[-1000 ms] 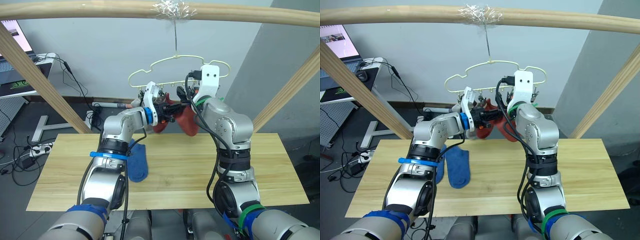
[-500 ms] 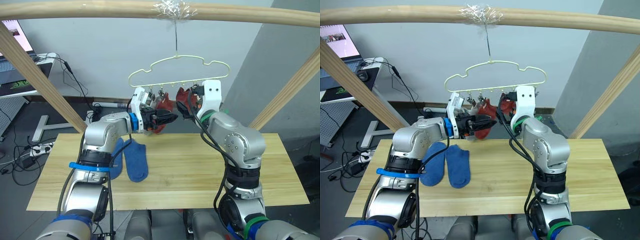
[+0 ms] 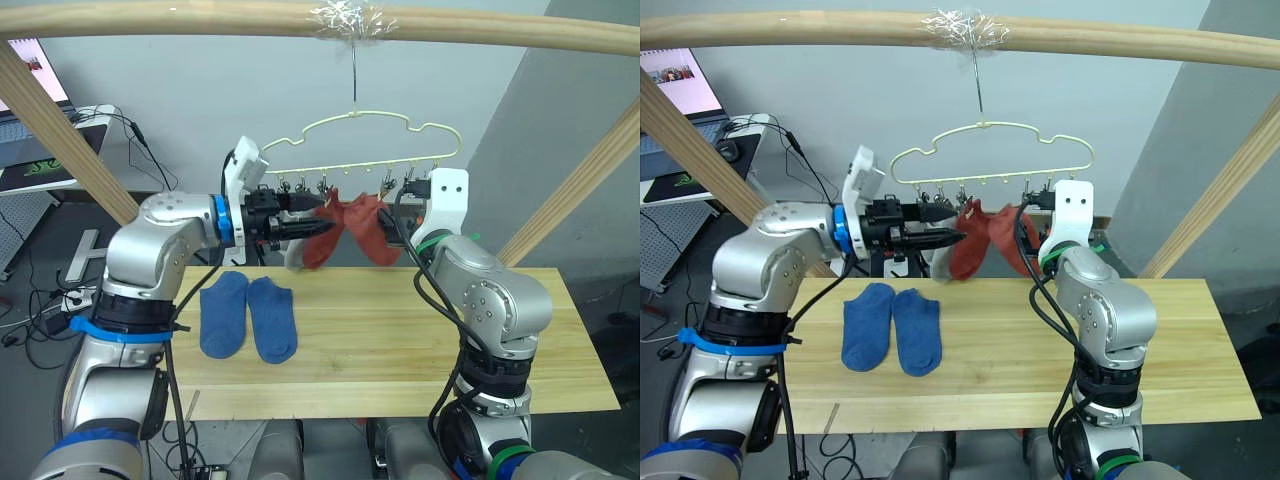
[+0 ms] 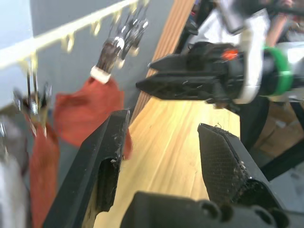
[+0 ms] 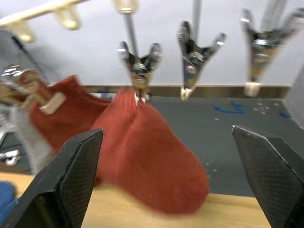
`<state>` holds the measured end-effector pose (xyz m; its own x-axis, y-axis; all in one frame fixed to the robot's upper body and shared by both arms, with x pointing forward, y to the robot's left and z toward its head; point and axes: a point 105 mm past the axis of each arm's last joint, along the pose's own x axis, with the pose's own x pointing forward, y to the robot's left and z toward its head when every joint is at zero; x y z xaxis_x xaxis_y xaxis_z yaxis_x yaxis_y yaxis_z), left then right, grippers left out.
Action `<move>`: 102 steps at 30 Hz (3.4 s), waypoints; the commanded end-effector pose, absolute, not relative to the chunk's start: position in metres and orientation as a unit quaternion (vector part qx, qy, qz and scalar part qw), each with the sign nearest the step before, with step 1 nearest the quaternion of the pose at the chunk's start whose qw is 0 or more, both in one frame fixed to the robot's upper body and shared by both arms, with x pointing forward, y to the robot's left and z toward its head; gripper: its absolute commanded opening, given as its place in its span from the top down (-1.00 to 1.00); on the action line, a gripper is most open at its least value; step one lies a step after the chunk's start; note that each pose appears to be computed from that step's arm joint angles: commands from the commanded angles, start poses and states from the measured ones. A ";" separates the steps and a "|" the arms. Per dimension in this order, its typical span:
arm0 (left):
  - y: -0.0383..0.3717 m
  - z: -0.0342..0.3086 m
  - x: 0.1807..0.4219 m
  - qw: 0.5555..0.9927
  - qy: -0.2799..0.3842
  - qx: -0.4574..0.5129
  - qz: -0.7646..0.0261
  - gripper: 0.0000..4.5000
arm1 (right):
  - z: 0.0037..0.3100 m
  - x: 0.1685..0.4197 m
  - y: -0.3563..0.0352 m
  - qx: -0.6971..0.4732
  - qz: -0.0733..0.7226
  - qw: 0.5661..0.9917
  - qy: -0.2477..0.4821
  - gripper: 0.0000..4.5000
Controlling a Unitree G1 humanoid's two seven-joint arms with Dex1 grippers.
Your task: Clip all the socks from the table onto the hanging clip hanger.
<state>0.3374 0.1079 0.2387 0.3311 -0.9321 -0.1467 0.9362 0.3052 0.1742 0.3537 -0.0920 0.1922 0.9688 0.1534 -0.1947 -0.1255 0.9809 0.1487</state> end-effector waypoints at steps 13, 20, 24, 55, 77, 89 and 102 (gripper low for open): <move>0.110 0.276 0.339 0.791 -0.051 0.162 -0.588 -0.18 | 0.214 0.355 -0.095 0.076 0.052 0.995 0.049 -0.59; 0.112 0.270 0.346 0.810 -0.045 0.154 -0.564 -0.18 | 0.221 0.362 -0.090 0.076 0.065 0.994 0.041 -0.59; 0.114 0.269 0.347 0.816 -0.045 0.153 -0.556 -0.18 | 0.224 0.366 -0.086 0.077 0.074 0.994 0.039 -0.59; 0.114 0.268 0.347 0.824 -0.043 0.148 -0.546 -0.18 | 0.228 0.397 -0.101 0.051 0.066 0.996 0.026 -0.20; 0.114 0.268 0.347 0.830 -0.043 0.146 -0.537 -0.18 | 0.240 0.415 -0.095 0.052 0.070 0.996 0.009 -0.20; 0.114 0.266 0.347 0.832 -0.042 0.145 -0.534 -0.18 | 0.240 0.416 -0.085 0.059 0.080 0.995 0.012 -0.11; 0.112 0.266 0.346 0.831 -0.042 0.143 -0.536 -0.18 | 0.239 0.415 -0.087 0.062 0.074 0.995 0.014 0.37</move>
